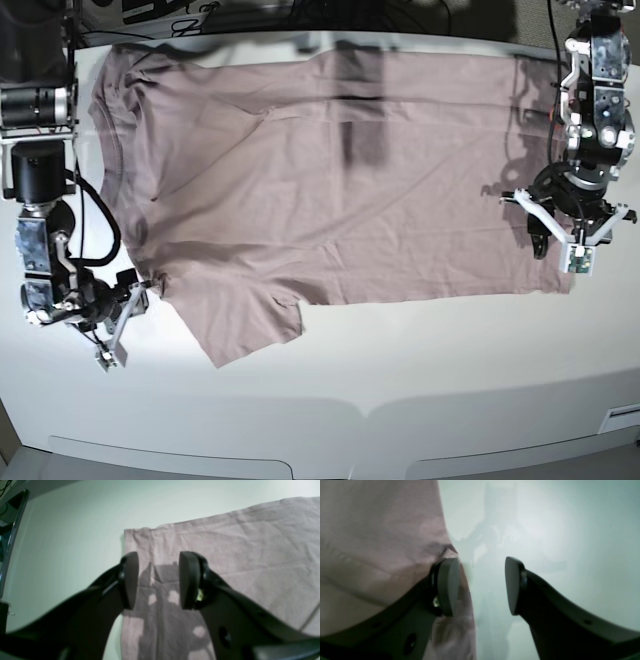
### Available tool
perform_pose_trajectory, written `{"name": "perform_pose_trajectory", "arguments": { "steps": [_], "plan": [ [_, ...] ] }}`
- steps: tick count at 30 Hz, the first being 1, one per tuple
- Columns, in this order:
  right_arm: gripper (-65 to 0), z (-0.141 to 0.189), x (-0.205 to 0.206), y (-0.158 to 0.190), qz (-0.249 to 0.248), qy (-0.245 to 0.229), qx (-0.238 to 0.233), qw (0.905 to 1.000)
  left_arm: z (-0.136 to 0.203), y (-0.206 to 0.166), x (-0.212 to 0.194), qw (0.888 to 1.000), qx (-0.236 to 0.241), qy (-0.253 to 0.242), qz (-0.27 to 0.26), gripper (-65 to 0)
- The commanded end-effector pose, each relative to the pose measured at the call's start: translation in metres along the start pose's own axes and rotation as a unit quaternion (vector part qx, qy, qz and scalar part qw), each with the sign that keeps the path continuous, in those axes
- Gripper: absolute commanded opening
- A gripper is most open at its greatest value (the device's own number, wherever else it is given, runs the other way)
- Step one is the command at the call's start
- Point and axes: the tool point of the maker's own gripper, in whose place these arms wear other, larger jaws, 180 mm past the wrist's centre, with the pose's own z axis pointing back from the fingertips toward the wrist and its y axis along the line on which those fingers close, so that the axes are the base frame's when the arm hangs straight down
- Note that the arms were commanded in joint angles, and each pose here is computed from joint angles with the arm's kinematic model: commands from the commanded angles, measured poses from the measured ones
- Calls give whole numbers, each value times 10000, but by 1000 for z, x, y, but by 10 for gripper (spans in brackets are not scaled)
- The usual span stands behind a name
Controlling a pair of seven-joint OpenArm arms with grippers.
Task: Fold the T-shirt properly
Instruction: 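Lower both grippers and pinch the hem corners of the shirt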
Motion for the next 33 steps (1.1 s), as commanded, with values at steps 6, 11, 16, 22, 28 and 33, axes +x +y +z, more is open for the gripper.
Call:
{"name": "perform_pose_trajectory", "arguments": {
  "steps": [6, 11, 16, 22, 28, 33],
  "plan": [
    [-350, -6, -1, -21, -694, -40, 261, 9972, 1, 3, 16, 9996, -6, -267, 98, -388],
    [-350, -6, 12, -25, -803, -127, 425, 9958, 1, 3, 16, 9996, -6, -265, 100, -388],
    [-350, -9, 24, -11, -817, -259, 629, 9943, 1, 3, 16, 9996, -6, -269, 100, -388],
    [-350, -24, 23, 4, -802, -261, 576, 9948, 1, 3, 16, 9996, -6, -263, 98, -388],
    [-350, -29, 19, -1, -569, -178, 279, 9978, 1, 3, 15, 9997, -6, -223, 95, -388],
    [-350, -37, -5, 15, -531, 129, 468, 9974, 1, 3, 16, 9996, -8, -269, 98, -388]
  ]
}}
